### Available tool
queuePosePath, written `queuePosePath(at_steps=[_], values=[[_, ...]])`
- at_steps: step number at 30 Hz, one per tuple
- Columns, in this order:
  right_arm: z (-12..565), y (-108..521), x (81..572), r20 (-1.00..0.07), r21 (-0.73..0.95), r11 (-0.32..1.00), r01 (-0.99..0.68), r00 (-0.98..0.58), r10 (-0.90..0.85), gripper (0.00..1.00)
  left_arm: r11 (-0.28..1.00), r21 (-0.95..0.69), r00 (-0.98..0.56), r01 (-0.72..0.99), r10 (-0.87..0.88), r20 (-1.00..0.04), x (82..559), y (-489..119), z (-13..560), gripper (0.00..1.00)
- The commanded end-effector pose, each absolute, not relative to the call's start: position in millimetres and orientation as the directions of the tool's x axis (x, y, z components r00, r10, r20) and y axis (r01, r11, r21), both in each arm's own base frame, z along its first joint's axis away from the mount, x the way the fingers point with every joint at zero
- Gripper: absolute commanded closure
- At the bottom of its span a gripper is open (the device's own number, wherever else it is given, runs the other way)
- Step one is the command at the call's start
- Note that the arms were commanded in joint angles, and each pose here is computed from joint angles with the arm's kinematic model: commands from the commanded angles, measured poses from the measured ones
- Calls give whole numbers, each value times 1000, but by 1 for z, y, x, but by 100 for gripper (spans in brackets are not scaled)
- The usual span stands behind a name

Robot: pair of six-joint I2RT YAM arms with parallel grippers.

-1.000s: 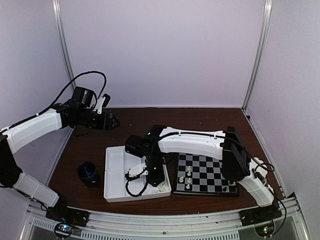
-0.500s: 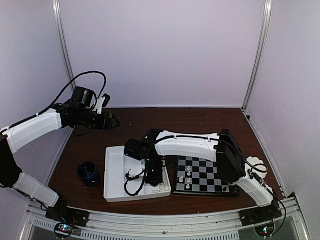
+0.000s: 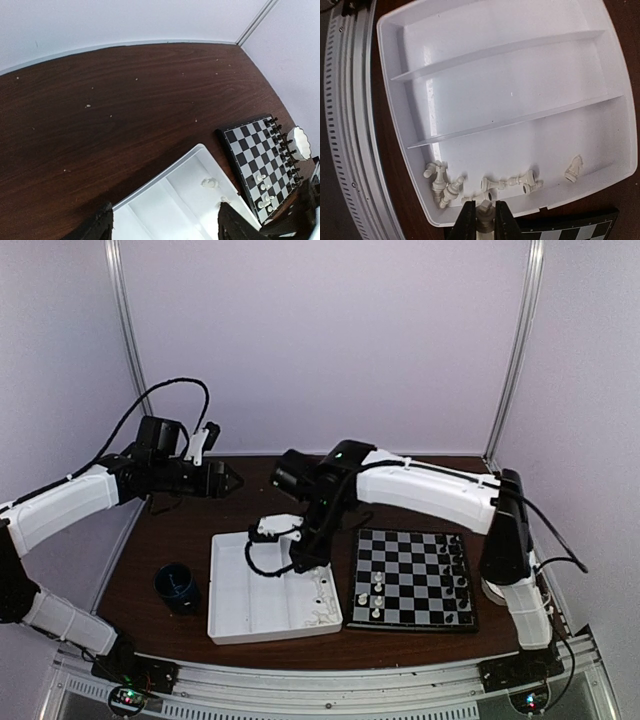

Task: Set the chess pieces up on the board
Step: Pick up the queen from the storage box, then pass from the right arm to the left

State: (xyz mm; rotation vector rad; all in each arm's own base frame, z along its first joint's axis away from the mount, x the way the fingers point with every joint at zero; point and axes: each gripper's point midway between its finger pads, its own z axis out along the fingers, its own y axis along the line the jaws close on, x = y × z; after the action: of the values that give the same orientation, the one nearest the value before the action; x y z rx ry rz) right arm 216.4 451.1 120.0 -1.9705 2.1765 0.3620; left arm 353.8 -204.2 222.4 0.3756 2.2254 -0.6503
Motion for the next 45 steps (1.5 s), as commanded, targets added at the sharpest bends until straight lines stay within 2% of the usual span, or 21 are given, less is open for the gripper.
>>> queuePosePath(at_steps=[1, 6, 9, 12, 19, 24, 32, 39, 45], values=[[204, 458, 216, -563, 155, 89, -984, -162, -811, 94, 726, -322, -475, 608, 7, -880, 345, -221, 269, 29], [281, 450, 236, -762, 167, 125, -978, -209, -613, 95, 669, -239, -261, 704, -69, -963, 312, -245, 308, 29], [322, 439, 250, -819, 194, 154, -969, -246, -519, 96, 628, -222, -209, 746, -95, -973, 288, -270, 311, 28], [350, 431, 265, -851, 266, 166, -950, -312, -422, 95, 562, -253, -168, 787, -199, -965, 267, -295, 313, 27], [369, 424, 267, -865, 343, 128, -931, -366, -344, 94, 430, -248, -128, 868, -289, -949, 246, -354, 320, 27], [374, 425, 260, -864, 376, 89, -922, -384, -326, 93, 347, -285, -165, 893, -336, -927, 246, -372, 330, 33], [377, 426, 257, -866, 386, 66, -920, -386, -318, 93, 287, -317, -200, 904, -371, -907, 246, -381, 338, 43], [376, 427, 257, -864, 392, 61, -918, -390, -319, 93, 261, -322, -215, 910, -366, -905, 246, -388, 339, 58], [373, 426, 255, -862, 393, 61, -918, -391, -322, 92, 257, -318, -211, 913, -371, -904, 246, -388, 341, 60]])
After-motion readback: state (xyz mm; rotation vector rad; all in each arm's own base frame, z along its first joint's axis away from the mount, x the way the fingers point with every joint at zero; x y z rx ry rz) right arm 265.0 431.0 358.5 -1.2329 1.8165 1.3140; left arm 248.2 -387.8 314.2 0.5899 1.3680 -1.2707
